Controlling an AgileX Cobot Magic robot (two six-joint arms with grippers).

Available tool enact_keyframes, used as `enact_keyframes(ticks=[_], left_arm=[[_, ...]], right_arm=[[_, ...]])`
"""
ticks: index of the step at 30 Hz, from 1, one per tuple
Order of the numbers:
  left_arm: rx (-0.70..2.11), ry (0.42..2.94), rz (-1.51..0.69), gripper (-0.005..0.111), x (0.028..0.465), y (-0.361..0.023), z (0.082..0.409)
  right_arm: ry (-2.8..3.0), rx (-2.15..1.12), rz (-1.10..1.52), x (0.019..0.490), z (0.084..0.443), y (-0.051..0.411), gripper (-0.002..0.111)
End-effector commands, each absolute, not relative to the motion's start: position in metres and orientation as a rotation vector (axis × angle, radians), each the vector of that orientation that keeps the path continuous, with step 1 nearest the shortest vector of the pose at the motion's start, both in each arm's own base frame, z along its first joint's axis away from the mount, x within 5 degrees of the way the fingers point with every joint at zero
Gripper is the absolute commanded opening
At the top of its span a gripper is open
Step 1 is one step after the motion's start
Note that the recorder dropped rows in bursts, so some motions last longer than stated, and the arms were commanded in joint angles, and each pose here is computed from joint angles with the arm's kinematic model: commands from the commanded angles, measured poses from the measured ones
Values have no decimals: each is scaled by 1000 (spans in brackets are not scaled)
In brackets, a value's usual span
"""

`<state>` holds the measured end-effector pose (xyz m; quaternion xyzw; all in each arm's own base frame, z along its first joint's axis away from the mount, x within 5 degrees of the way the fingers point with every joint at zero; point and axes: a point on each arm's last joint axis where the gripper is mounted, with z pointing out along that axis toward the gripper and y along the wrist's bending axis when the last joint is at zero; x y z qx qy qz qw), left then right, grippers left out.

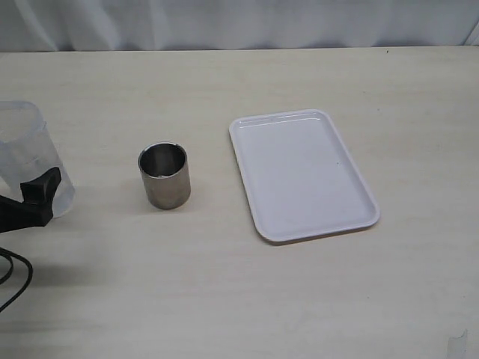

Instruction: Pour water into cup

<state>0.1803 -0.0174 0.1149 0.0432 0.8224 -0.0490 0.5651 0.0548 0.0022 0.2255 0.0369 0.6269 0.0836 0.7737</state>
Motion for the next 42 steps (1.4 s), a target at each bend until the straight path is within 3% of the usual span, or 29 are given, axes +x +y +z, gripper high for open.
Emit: enact_keyframes(ticks=[1, 7, 17, 42], left_arm=[[98, 1912, -109, 93, 186, -17, 116], [110, 1883, -117, 93, 199, -19, 118], [90, 1991, -143, 93, 203, -20, 94], [23, 1970, -123, 93, 211, -16, 96]], right_arm=[[1360, 82, 177, 54, 224, 2, 4], [1360, 82, 177, 54, 224, 2, 4], [1360, 82, 177, 54, 224, 2, 4], [1362, 82, 178, 55, 224, 2, 4]])
